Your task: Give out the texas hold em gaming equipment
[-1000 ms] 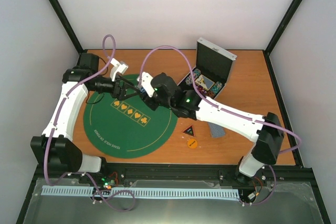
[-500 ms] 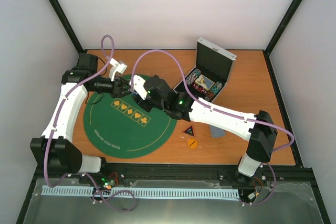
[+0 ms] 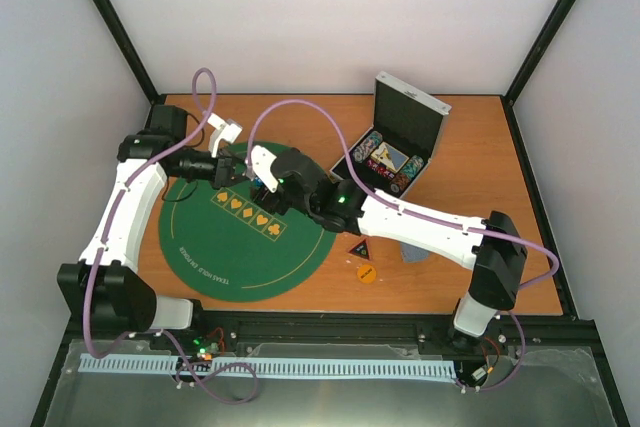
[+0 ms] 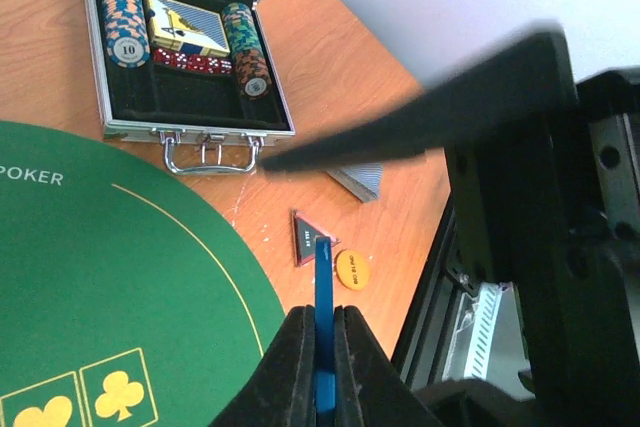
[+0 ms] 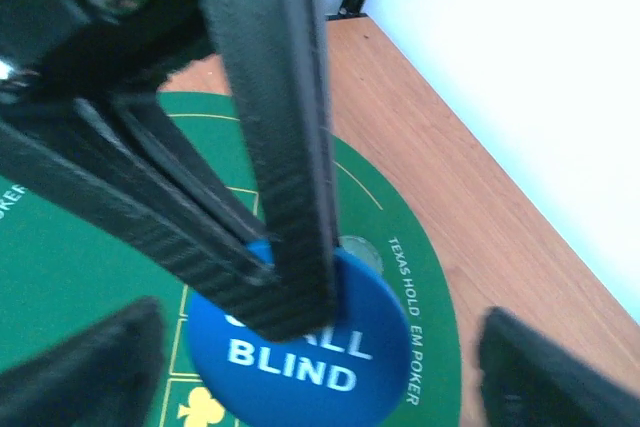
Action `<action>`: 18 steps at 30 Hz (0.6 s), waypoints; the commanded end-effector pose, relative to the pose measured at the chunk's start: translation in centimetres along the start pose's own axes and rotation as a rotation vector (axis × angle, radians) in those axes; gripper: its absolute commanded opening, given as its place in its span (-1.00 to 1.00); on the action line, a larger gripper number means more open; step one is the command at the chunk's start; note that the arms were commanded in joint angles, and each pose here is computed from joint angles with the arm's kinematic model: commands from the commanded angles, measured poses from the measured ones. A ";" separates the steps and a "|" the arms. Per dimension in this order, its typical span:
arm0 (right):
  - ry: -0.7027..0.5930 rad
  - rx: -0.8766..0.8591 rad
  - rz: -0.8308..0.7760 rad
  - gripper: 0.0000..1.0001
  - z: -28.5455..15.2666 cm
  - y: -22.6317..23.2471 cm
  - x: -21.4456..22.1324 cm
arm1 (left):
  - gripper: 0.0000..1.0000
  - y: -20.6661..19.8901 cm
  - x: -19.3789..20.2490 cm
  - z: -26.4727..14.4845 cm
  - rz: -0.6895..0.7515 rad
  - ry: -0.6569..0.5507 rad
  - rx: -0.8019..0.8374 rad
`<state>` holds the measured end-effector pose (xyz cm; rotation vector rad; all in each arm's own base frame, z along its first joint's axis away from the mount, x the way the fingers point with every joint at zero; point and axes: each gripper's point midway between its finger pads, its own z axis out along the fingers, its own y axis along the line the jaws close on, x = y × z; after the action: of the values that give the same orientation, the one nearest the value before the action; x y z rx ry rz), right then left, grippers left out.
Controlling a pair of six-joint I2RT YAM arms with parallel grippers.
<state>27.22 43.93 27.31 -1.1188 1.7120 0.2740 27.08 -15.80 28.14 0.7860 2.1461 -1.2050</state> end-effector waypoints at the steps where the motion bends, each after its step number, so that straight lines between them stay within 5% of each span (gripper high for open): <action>1: -0.033 0.086 0.041 0.99 -0.9 -2.2 -0.6 | -0.99 -0.3 -1.1 -0.9 0.125 -0.026 -0.062; 9: 0.032 0.127 0.071 1.00 -3.1 -3.1 2.3 | -0.99 9.4 -1.2 -5.5 0.028 -0.050 -0.411; 18: 0.089 0.174 0.216 1.00 -6.1 -6.5 7.3 | -0.99 22.5 7.0 -13.3 -0.305 -0.075 -0.658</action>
<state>26.97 35.96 26.54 -0.9592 1.8243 0.1962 35.65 1.79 19.84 0.2698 2.3817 -0.6410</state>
